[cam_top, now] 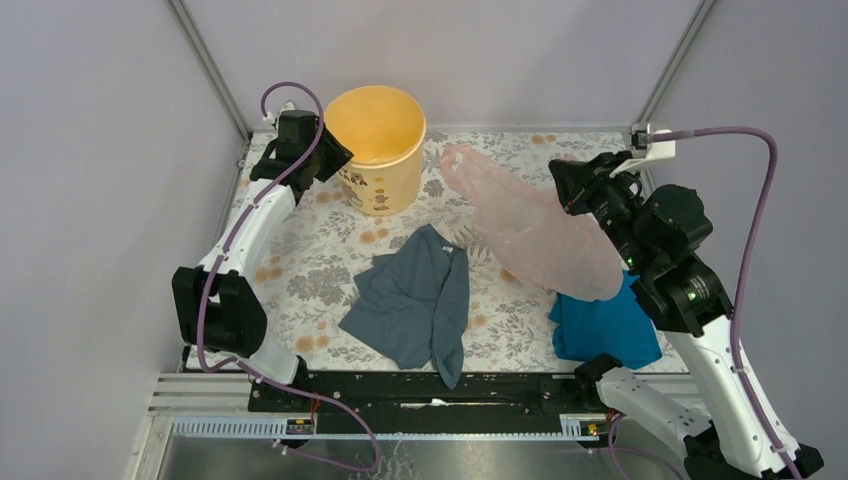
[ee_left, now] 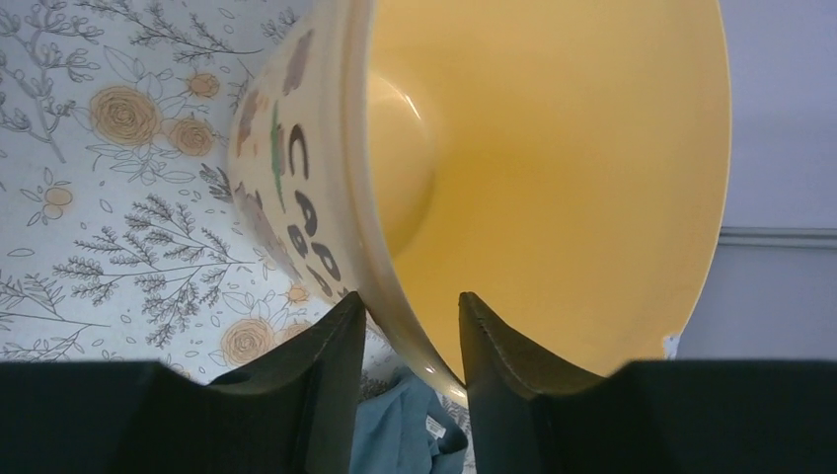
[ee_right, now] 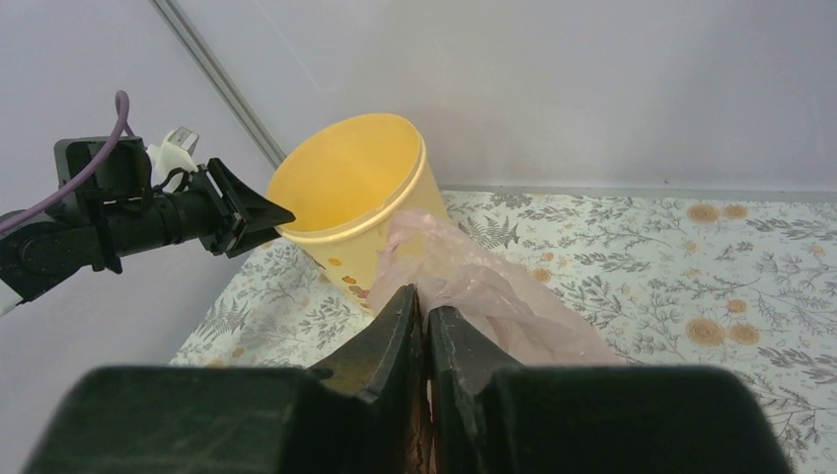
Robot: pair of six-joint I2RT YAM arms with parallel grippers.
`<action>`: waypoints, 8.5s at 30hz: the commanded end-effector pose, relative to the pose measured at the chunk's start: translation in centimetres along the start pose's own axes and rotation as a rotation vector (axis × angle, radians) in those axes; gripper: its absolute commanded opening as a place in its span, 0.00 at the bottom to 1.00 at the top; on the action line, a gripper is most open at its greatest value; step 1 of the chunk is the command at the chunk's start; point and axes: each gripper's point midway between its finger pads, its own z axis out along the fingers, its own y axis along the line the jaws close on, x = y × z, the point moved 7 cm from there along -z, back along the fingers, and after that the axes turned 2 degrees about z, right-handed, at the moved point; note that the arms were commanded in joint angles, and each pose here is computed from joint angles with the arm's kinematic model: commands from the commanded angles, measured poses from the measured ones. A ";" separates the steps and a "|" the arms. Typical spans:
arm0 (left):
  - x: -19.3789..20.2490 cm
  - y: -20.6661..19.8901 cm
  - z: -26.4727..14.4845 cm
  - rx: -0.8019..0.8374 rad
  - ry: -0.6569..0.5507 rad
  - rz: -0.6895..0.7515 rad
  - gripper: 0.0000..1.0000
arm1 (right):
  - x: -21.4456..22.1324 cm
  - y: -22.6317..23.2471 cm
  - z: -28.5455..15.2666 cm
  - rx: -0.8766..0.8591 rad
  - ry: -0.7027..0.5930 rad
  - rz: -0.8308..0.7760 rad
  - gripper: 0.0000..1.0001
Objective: Put the trash bags into the trash bin
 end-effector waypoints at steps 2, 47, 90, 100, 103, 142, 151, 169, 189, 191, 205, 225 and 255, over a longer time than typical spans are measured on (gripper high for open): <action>-0.4 -1.6 -0.4 0.138 0.024 0.078 0.39 | -4.9 1.5 -0.1 -0.028 -0.148 -0.034 0.17; 13.5 -16.5 -1.7 0.500 0.310 0.089 0.18 | -24.4 13.4 4.9 -0.579 -0.655 0.144 0.14; -0.4 -20.3 -22.3 1.142 -0.133 0.230 0.99 | -15.6 6.1 6.5 -0.181 -0.558 -0.132 0.08; -3.9 -26.3 -19.9 1.082 -0.323 0.179 0.99 | -15.5 6.3 5.6 -0.204 -0.549 -0.121 0.08; -4.7 -27.4 -20.9 1.159 -0.372 0.176 0.99 | -15.4 6.3 5.5 -0.206 -0.547 -0.118 0.08; -2.1 -34.1 -20.6 1.373 -0.304 0.005 0.03 | -18.7 6.0 3.4 -0.124 -0.649 -0.239 0.11; -2.7 -34.6 -19.9 1.369 -0.325 -0.057 0.00 | -20.6 6.7 5.4 -0.106 -0.669 -0.309 0.11; -4.6 -21.6 -8.8 0.962 -0.259 -0.131 0.00 | -13.2 7.9 16.4 -0.317 -0.463 -0.180 0.10; -5.7 -18.0 -9.5 0.915 -0.317 -0.117 0.00 | -5.8 2.7 17.6 -0.125 -0.093 -0.008 0.44; -5.7 -17.5 -9.4 0.896 -0.324 -0.114 0.00 | -5.4 2.1 16.8 -0.061 -0.017 -0.033 0.52; -5.3 -16.8 -9.3 0.894 -0.304 -0.111 0.00 | -6.1 1.4 8.4 0.059 0.180 -0.090 1.00; -5.1 -16.0 -8.8 0.832 -0.308 -0.134 0.00 | -7.8 -1.2 0.0 0.298 0.030 -0.096 0.91; -3.7 -17.0 -9.3 0.970 -0.198 -0.142 0.00 | 9.6 -12.5 14.1 0.345 0.408 0.371 0.40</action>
